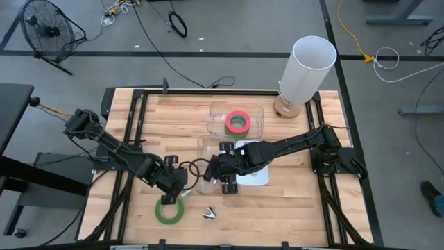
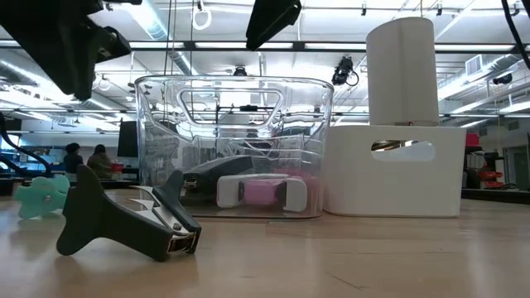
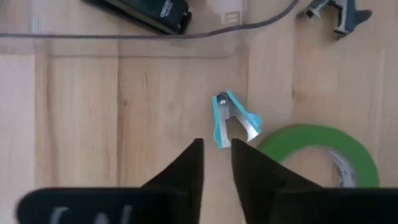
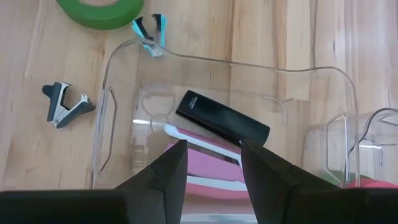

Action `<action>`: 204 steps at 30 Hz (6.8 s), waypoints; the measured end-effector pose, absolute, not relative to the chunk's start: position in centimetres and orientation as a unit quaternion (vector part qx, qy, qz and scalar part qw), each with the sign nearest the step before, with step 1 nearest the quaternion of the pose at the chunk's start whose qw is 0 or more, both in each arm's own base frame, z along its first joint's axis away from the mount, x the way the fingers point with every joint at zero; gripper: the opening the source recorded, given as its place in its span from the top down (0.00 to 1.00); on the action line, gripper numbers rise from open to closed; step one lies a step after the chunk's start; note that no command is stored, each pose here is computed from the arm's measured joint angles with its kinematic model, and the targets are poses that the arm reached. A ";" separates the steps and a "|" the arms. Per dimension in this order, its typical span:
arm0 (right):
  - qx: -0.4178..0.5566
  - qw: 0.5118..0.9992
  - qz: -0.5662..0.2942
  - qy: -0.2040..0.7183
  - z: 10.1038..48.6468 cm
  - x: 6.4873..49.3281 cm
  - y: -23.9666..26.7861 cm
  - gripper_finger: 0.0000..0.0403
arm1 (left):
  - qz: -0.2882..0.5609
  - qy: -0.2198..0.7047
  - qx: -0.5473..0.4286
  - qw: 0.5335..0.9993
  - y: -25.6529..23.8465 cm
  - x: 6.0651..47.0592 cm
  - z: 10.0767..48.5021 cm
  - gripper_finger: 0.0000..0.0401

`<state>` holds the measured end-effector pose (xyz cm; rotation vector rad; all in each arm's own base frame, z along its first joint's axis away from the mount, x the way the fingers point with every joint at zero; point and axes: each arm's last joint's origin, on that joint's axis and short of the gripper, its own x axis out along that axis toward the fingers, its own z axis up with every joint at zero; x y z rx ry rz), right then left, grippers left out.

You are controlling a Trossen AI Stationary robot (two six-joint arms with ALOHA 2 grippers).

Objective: Pick and place Stapler, Stapler remover, tape
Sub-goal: Put the blue staple remover into the white bin

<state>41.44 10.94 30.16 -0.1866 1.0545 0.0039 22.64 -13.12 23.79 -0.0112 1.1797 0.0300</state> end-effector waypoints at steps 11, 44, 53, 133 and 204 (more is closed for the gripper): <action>-0.088 0.859 0.001 0.504 30.1 41.4 10.9 0.63 | 0.026 0.615 -0.036 0.787 -14.1 24.0 20.5 0.53; -0.084 0.860 0.022 0.503 30.2 41.1 12.1 0.63 | 0.045 0.648 -0.021 0.760 -15.1 26.3 15.4 0.63; -0.084 0.861 0.022 0.501 30.2 41.2 12.1 0.63 | 0.052 0.646 -0.013 0.761 -15.0 26.2 15.5 0.98; -0.073 0.865 0.018 0.496 30.2 41.3 12.2 0.63 | 0.106 0.650 -0.068 0.749 -15.8 27.2 15.4 0.99; 0.009 0.950 0.050 0.310 30.1 46.4 4.9 0.63 | 0.361 0.388 0.301 0.793 -14.1 26.3 30.1 1.00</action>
